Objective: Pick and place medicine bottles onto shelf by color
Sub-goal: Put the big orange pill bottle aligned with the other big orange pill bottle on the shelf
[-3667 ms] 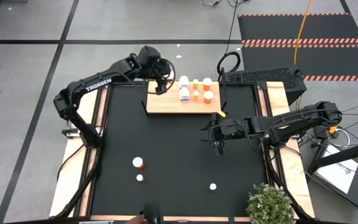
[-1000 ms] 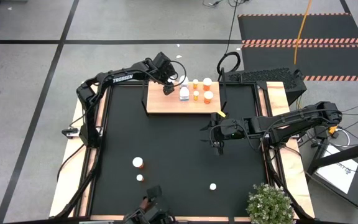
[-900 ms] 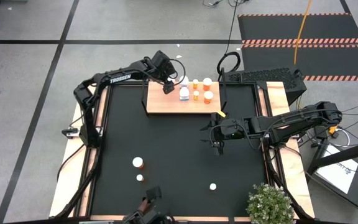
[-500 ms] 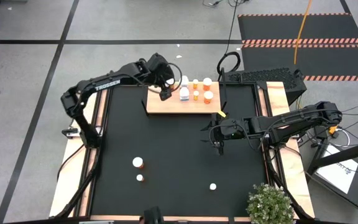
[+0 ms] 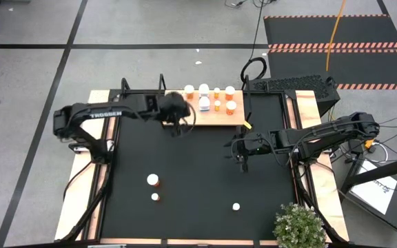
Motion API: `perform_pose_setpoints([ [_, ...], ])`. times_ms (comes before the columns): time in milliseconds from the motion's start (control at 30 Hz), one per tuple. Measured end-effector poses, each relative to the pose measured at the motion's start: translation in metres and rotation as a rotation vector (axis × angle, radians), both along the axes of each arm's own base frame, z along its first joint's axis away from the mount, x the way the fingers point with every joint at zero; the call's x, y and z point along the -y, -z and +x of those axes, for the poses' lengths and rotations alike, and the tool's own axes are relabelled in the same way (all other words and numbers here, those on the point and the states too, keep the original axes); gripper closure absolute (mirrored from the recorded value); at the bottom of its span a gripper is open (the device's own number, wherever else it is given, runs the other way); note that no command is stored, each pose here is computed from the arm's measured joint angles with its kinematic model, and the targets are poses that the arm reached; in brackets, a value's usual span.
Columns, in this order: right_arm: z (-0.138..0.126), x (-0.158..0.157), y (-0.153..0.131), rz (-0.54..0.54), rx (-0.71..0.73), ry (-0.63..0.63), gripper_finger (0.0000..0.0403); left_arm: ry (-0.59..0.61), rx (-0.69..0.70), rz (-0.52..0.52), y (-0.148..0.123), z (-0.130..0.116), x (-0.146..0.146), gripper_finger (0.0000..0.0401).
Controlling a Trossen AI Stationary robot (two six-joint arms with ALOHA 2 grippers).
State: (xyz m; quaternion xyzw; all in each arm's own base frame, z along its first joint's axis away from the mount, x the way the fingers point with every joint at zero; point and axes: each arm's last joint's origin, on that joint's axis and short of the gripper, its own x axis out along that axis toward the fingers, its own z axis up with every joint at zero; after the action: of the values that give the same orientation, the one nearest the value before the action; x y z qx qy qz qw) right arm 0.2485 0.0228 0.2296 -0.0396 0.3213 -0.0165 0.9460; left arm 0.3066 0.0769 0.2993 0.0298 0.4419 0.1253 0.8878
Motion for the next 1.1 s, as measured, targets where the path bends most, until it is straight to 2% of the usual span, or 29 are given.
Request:
perform_pose_setpoints([
  [133, 0.0, -0.01, -0.006, 0.082, -0.003, 0.005, 0.0197, 0.024, 0.029, 0.009, 0.007, -0.007, 0.027, 0.01],
  [333, -0.003, -0.036, -0.02, 0.146, -0.014, 0.0, 0.0197, 0.053, 0.025, 0.016, 0.019, -0.018, 0.066, 0.01],
  [567, -0.012, -0.067, -0.019, 0.222, -0.02, 0.016, 0.0197, 0.099, 0.036, 0.014, 0.035, -0.023, 0.113, 0.01],
  [833, -0.021, -0.102, -0.007, 0.344, -0.092, 0.01, 0.0197, 0.126, 0.1, 0.017, 0.044, -0.035, 0.165, 0.01],
  [1100, -0.02, -0.129, 0.021, 0.359, -0.206, 0.006, 0.0197, 0.157, 0.169, -0.01, 0.044, -0.038, 0.192, 0.01],
])
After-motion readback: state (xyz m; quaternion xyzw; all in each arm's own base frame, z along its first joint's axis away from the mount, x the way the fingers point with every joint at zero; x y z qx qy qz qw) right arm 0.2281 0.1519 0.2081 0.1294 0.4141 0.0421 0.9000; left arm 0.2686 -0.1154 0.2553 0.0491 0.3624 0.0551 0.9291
